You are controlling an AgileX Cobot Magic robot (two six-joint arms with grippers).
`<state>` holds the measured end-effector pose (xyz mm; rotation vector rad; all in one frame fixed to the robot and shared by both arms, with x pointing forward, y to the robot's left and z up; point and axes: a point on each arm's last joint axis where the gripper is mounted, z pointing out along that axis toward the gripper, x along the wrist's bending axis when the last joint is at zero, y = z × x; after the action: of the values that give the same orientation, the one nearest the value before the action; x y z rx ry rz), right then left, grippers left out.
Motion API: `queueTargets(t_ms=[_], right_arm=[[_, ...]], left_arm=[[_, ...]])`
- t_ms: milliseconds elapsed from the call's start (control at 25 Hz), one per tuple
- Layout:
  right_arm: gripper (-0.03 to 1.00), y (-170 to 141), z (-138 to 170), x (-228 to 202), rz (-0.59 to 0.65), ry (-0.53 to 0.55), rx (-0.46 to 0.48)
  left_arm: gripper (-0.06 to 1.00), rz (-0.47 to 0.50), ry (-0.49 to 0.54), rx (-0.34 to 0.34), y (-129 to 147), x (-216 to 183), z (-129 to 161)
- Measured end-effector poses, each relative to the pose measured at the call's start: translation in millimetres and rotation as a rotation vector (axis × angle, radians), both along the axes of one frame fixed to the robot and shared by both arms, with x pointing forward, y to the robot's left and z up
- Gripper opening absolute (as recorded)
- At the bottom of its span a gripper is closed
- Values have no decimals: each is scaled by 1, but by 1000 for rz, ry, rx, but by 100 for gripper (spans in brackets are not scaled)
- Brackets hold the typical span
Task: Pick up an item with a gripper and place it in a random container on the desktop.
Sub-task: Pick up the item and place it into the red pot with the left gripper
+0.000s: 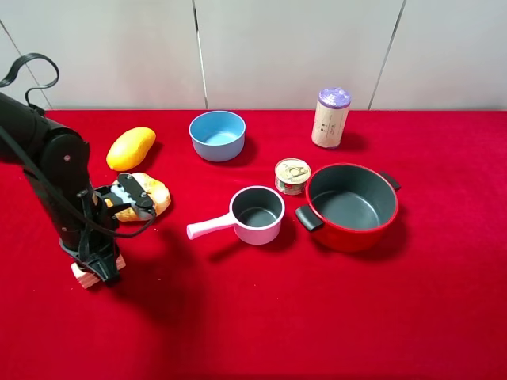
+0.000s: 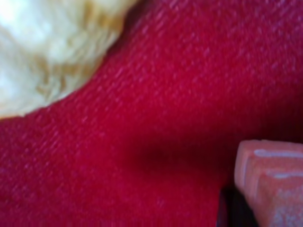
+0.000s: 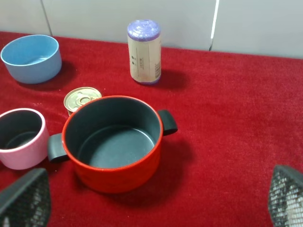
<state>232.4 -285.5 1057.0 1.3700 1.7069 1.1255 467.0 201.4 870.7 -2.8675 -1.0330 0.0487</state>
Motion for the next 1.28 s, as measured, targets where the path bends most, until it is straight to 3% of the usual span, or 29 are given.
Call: queueTargets(t_ms=[600, 920, 1280], right_arm=[[69, 0, 0, 0, 0, 0, 0], [69, 0, 0, 0, 0, 0, 0], [69, 0, 0, 0, 0, 0, 0]], left_arm=[[25, 43, 105, 72, -20, 33, 51], [25, 82, 27, 52, -53, 58, 103], [25, 15, -103, -32, -94, 71, 150]])
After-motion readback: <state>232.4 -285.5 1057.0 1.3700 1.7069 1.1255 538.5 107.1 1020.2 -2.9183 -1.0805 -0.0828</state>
